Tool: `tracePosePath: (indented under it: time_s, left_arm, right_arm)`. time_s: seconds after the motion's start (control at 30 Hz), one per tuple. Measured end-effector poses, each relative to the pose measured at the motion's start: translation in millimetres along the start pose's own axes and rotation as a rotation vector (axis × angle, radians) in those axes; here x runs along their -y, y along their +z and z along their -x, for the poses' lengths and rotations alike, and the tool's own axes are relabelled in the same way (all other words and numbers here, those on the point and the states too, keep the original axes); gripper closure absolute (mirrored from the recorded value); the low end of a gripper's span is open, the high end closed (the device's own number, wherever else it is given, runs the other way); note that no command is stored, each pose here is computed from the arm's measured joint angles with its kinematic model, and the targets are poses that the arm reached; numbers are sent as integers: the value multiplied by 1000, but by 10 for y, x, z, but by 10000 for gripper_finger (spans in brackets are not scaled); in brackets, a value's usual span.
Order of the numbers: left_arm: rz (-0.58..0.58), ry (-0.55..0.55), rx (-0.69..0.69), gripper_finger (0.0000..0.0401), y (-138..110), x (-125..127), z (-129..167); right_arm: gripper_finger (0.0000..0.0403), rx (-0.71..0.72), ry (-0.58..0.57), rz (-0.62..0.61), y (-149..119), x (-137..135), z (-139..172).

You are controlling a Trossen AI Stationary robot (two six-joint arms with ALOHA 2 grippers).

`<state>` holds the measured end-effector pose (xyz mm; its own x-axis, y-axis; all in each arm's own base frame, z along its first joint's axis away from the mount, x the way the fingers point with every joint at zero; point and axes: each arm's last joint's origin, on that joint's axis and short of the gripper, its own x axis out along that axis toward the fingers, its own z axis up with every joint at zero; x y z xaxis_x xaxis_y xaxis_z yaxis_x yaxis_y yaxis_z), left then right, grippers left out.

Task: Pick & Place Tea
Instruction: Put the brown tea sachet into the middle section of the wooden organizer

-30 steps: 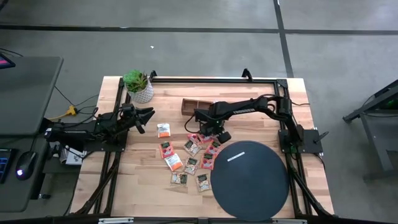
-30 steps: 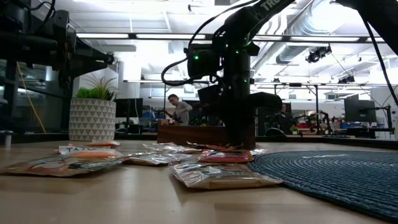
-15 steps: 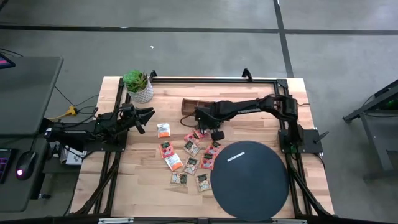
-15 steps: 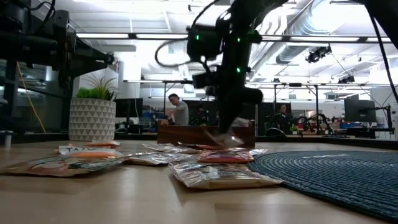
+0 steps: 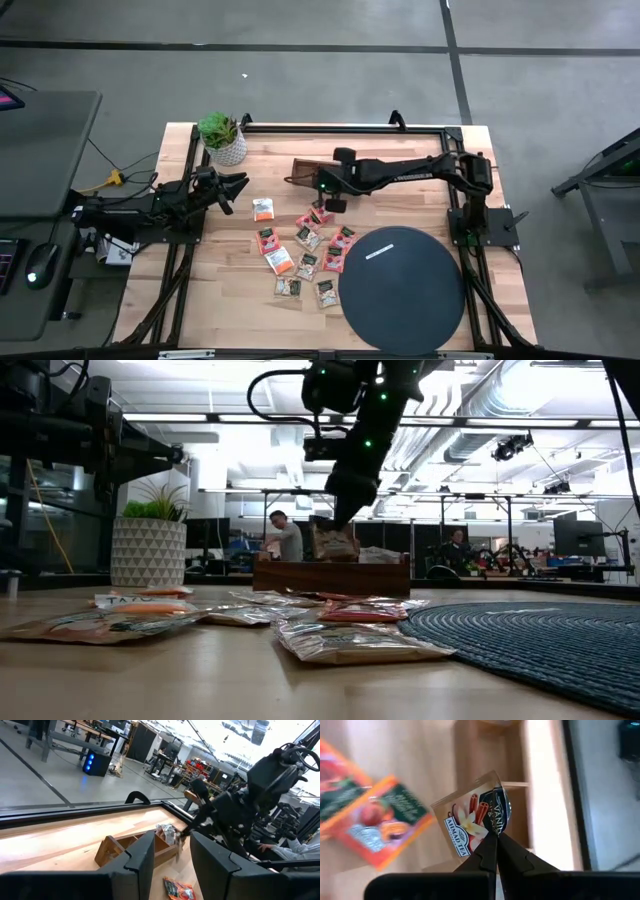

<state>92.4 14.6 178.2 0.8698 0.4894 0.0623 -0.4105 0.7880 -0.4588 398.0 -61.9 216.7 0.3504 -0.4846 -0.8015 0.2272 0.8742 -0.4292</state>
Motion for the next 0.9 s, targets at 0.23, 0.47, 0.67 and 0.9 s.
tracePosePath:
  time_s: [0.23, 0.47, 0.67, 0.9]
  left_arm:
    - [0, 0, 0, 278, 1, 0, 0]
    - [0, 0, 0, 278, 1, 0, 0]
    - [0, 0, 0, 278, 1, 0, 0]
    - [0, 0, 0, 278, 0, 0, 0]
  right_arm:
    - [403, 14, -90, -54, 18, 165, -62]
    - [403, 4, -99, -134, -4, 346, -192]
    - [402, -7, -69, -163, -23, 410, -292]
    - [403, -25, -53, -156, -38, 365, -369]
